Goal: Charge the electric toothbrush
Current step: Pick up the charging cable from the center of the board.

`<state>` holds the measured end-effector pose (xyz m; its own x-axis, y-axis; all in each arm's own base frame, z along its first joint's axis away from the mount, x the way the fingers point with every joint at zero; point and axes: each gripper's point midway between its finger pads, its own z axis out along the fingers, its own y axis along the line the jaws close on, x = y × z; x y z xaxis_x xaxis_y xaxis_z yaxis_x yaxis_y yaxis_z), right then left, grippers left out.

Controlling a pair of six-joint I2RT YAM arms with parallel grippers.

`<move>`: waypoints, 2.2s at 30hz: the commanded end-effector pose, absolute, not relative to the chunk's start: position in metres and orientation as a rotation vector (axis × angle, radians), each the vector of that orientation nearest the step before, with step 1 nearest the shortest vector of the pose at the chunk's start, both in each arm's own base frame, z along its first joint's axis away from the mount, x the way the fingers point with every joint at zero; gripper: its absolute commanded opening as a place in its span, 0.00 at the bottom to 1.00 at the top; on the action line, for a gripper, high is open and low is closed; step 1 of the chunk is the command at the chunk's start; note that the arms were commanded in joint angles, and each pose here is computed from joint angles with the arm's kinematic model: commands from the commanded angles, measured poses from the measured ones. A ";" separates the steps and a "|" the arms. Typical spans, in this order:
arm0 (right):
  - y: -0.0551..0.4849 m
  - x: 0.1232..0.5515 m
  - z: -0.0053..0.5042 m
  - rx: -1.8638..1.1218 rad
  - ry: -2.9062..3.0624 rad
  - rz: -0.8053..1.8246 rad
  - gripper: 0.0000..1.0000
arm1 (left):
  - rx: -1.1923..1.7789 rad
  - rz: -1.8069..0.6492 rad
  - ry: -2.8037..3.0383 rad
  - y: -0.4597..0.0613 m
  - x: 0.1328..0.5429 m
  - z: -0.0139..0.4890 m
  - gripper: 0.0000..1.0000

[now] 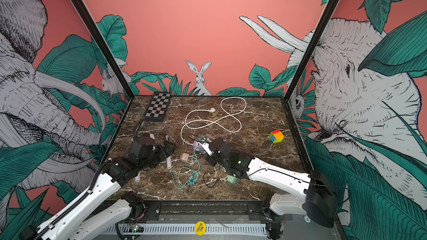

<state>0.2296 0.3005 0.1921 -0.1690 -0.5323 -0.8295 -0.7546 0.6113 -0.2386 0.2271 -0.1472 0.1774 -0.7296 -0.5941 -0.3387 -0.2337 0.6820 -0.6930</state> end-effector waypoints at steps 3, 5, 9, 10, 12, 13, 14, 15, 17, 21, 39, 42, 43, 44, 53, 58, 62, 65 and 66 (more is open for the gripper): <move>0.313 0.212 0.230 -0.994 1.608 0.458 0.00 | -0.781 -1.300 2.152 -0.182 0.242 0.214 0.99; 0.313 0.208 0.237 -0.984 1.582 0.490 0.00 | -0.789 -1.394 2.148 -0.194 0.244 0.217 0.99; 0.315 0.202 0.248 -0.969 1.538 0.534 0.00 | -0.771 -1.479 2.199 -0.214 0.242 0.213 0.97; 0.313 0.204 0.249 -0.956 1.536 0.526 0.00 | -0.772 -1.493 2.197 -0.217 0.241 0.212 0.97; 0.311 0.205 0.251 -0.938 1.528 0.515 0.00 | -0.781 -1.516 2.193 -0.221 0.238 0.209 0.94; 0.310 0.207 0.252 -0.929 1.525 0.506 0.00 | -0.781 -1.523 2.191 -0.222 0.237 0.209 0.92; 0.308 0.208 0.252 -0.917 1.525 0.499 0.00 | -0.775 -1.532 2.192 -0.224 0.235 0.210 0.91; 0.308 0.208 0.252 -0.915 1.524 0.496 0.00 | -0.764 -1.541 2.195 -0.228 0.233 0.211 0.90; 0.308 0.209 0.252 -0.913 1.524 0.488 0.00 | -0.744 -1.562 2.198 -0.234 0.230 0.214 0.88; 0.309 0.211 0.253 -0.915 1.517 0.474 0.00 | -0.716 -1.595 2.203 -0.244 0.226 0.218 0.78; 0.311 0.210 0.254 -0.931 1.517 0.455 0.00 | -0.670 -1.551 2.264 -0.249 0.223 0.211 0.46; 0.313 0.209 0.253 -0.940 1.519 0.455 0.00 | -0.625 -1.566 2.285 -0.258 0.217 0.212 0.45; 0.313 0.209 0.253 -0.943 1.520 0.455 0.00 | -0.617 -1.569 2.287 -0.259 0.216 0.213 0.44; 0.314 0.209 0.253 -0.945 1.519 0.456 0.00 | -0.613 -1.570 2.292 -0.261 0.216 0.213 0.42; 0.315 0.209 0.250 -0.953 1.523 0.444 0.00 | -0.610 -1.567 2.300 -0.262 0.215 0.211 0.34; 0.314 0.209 0.248 -0.958 1.522 0.439 0.00 | -0.619 -1.529 2.302 -0.256 0.214 0.209 0.32; 0.313 0.208 0.249 -0.957 1.519 0.443 0.00 | -0.632 -1.499 2.288 -0.251 0.215 0.209 0.32; 0.312 0.207 0.249 -0.959 1.520 0.444 0.00 | -0.634 -1.505 2.280 -0.251 0.216 0.211 0.30; 0.312 0.207 0.250 -0.958 1.518 0.447 0.00 | -0.636 -1.507 2.277 -0.251 0.217 0.211 0.30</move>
<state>0.2081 0.3101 0.2304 0.0378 -0.3579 -0.9330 -0.7775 0.5760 -0.2525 0.2140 -0.2524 0.1962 -0.8516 -0.5241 -0.0124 -0.2039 0.3529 -0.9132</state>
